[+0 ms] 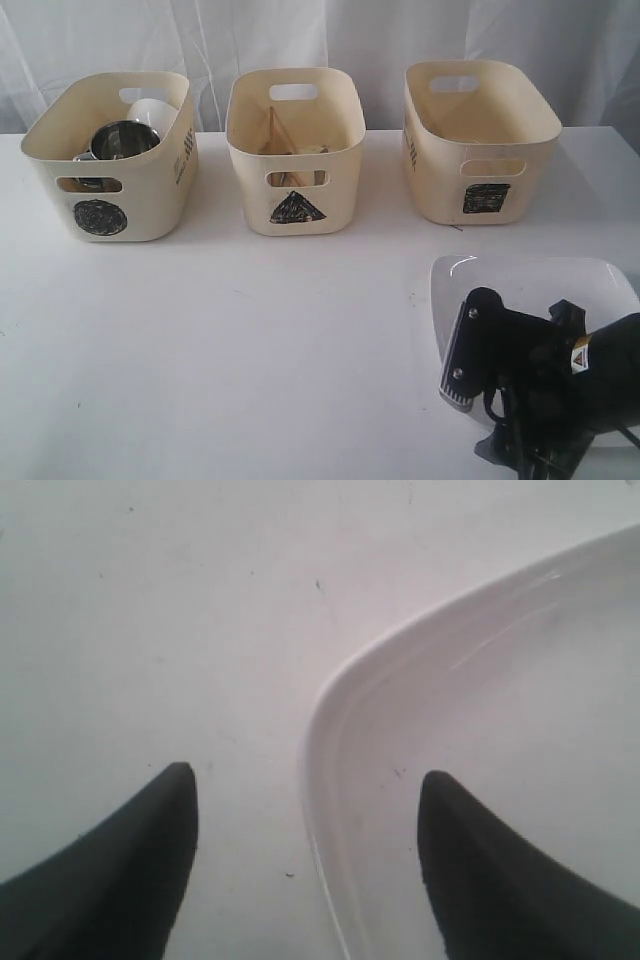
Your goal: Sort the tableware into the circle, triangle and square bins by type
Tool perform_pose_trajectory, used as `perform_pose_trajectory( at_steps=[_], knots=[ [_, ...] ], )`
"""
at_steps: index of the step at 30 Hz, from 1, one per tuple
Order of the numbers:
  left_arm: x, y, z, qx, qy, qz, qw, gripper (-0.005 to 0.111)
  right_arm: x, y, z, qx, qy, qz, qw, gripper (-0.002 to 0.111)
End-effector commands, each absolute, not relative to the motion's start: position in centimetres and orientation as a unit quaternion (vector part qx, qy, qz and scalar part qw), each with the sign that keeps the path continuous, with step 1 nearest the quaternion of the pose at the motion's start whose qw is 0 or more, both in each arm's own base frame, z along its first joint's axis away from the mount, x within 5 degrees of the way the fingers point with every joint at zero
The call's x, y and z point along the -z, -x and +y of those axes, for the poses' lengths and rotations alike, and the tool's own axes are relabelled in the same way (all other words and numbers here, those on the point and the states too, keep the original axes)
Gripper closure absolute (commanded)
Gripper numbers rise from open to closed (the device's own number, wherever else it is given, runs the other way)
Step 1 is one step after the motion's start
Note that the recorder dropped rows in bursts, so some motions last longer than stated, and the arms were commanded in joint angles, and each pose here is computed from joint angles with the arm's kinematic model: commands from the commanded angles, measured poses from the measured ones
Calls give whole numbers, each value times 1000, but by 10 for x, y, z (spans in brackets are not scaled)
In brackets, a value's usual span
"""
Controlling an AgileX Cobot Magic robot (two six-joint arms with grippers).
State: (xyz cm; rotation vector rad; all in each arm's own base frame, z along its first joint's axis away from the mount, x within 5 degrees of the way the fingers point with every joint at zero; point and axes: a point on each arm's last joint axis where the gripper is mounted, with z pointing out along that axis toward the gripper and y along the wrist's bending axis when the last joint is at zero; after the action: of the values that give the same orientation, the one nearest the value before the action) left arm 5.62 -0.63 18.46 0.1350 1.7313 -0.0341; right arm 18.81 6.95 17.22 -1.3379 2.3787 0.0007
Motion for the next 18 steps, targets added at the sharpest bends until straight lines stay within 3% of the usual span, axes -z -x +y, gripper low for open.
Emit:
perform_pose_trajectory(
  at_steps=[1,18],
  knots=[
    [-184,-56,-7,21,-54,759,648,93,-167,-190,70,-3,476,856,200,48],
    [-184,-56,-7,21,-54,759,648,93,-140,-200,81,-3,489,854,176,48]
  ],
)
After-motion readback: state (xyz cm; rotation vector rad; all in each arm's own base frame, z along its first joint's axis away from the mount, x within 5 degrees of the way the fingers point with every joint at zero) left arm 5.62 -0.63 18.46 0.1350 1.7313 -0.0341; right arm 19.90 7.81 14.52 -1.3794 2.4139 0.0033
